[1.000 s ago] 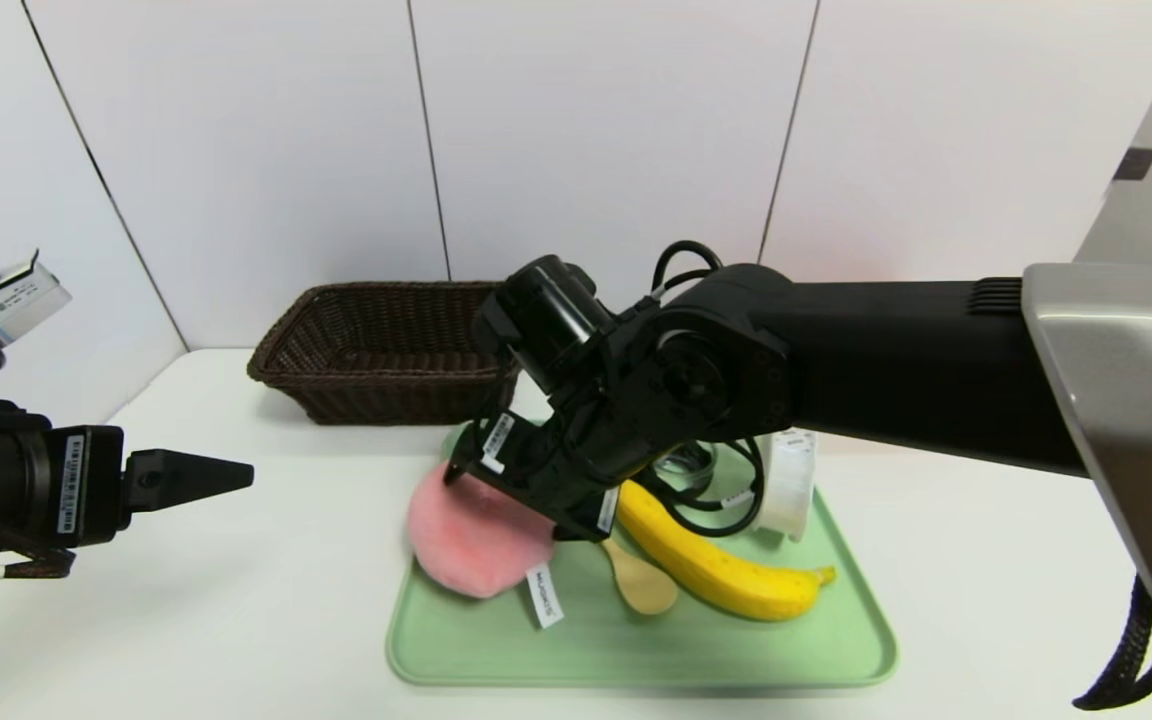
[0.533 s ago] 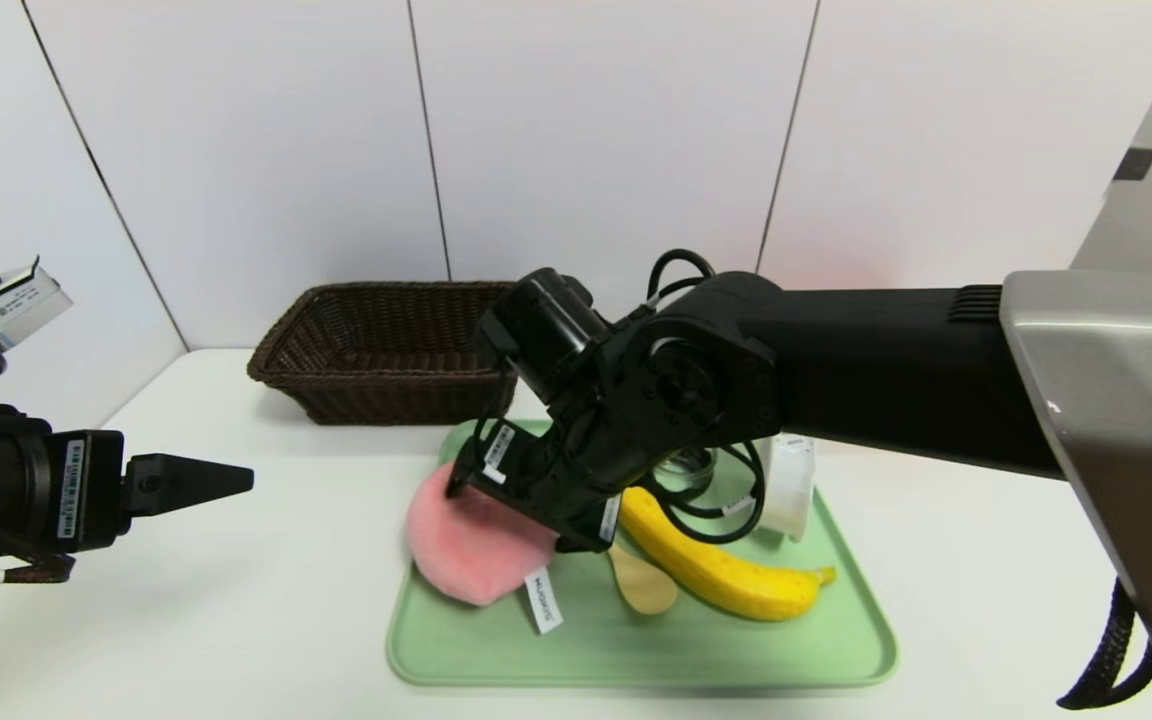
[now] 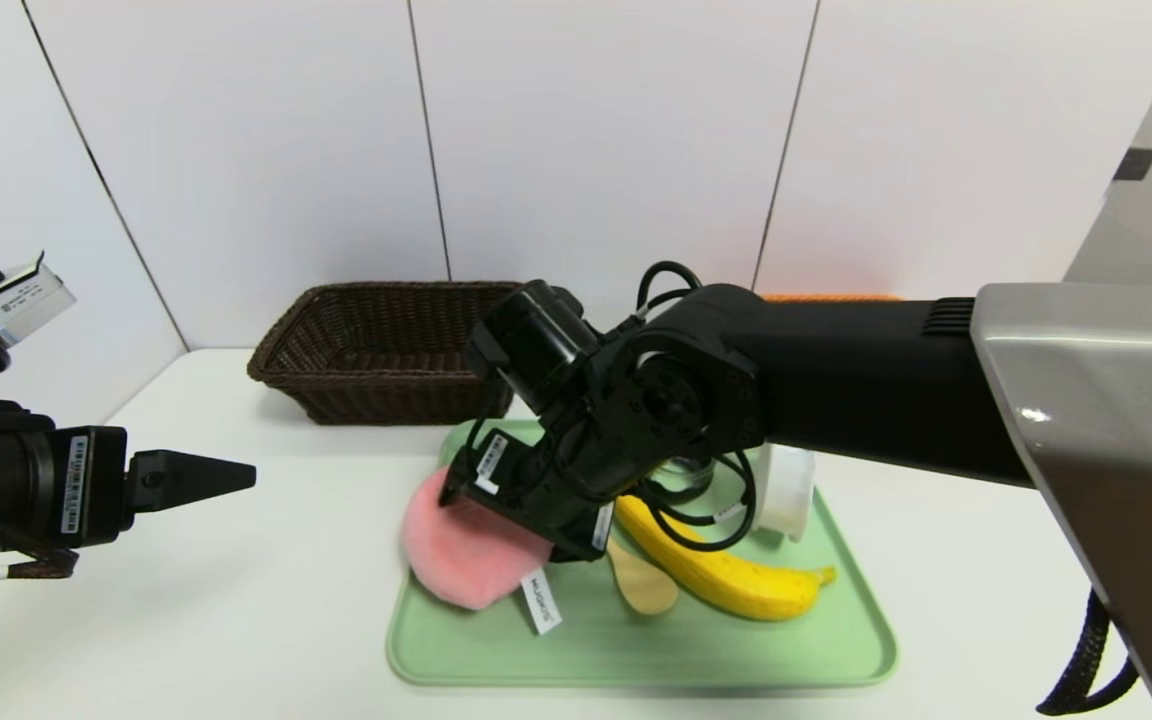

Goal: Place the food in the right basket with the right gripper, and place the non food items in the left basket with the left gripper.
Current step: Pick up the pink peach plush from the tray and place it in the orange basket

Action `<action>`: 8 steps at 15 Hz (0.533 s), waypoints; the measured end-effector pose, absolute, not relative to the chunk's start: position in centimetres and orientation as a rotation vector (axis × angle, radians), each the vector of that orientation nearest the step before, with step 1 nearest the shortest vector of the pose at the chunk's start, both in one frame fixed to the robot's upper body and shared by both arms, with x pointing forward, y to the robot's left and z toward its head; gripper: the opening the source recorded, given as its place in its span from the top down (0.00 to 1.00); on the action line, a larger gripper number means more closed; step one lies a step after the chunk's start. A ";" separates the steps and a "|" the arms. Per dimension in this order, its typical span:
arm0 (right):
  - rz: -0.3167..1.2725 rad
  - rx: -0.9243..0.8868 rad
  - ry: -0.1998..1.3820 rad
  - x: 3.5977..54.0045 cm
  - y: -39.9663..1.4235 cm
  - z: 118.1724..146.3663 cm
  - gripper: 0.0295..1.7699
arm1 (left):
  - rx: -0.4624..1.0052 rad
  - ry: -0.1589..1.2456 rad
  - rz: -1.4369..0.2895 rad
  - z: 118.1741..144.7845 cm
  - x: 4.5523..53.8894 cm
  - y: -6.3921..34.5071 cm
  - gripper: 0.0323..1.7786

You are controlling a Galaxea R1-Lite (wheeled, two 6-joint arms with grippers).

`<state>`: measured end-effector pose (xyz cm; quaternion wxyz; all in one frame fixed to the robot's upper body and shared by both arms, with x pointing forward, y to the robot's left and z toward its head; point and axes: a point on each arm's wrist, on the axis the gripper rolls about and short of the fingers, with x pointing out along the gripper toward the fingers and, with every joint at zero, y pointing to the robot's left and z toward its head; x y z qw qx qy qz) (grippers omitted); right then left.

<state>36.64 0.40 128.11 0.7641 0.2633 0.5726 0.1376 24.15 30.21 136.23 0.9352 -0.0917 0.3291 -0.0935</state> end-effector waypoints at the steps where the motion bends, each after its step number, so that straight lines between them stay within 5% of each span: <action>1: 0.298 0.588 1.242 36.7 0.5 128.1 0.03 | -0.188 0.674 -0.192 136.2 24.2 30.2 0.05; 8: 0.321 0.633 1.199 37.2 0.8 128.4 0.03 | -0.193 0.682 -0.207 136.1 24.3 30.2 0.05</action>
